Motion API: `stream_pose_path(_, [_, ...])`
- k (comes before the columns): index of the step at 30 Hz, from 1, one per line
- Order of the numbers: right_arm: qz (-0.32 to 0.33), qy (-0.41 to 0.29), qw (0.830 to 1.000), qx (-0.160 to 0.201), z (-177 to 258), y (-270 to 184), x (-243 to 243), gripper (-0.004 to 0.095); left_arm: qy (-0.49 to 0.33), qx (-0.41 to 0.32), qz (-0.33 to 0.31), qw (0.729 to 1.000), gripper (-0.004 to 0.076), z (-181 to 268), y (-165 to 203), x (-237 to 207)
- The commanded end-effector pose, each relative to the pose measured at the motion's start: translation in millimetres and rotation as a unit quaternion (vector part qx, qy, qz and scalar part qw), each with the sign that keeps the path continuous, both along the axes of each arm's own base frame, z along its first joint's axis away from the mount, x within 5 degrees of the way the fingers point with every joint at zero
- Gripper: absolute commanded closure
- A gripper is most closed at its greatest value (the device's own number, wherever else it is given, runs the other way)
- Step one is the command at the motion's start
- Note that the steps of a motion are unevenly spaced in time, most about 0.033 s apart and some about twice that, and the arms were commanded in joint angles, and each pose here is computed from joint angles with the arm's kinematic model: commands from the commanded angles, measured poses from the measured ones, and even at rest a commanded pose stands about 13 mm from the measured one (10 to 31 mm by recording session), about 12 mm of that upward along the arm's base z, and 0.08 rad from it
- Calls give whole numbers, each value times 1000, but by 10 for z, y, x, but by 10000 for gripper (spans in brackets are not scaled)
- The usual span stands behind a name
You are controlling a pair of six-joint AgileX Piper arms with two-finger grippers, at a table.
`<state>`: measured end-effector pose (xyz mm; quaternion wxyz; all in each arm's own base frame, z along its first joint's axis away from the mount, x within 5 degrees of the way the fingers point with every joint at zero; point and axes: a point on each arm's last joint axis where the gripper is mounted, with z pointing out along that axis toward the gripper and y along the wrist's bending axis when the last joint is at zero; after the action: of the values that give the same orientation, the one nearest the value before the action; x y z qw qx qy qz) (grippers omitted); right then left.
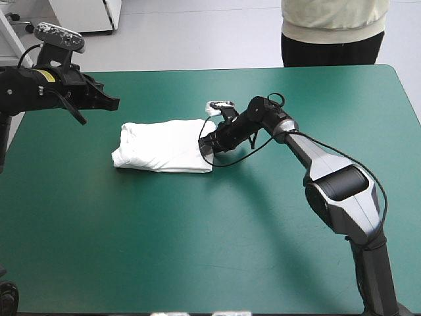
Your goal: Fold the cloth
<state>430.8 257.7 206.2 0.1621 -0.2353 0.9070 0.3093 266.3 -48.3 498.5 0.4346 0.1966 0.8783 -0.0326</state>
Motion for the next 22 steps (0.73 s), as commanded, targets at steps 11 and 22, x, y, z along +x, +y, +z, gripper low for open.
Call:
stream_pose_path(11, [23, -86, 995, -50, 790, -424, -105, 904, -60, -23, 1, 998, 733, 198, 0, -94])
stream_pose_path(22, [-136, -41, 977, -158, 959, -2232, -48, 904, -55, -37, -7, 998, 733, 197, -26, -103])
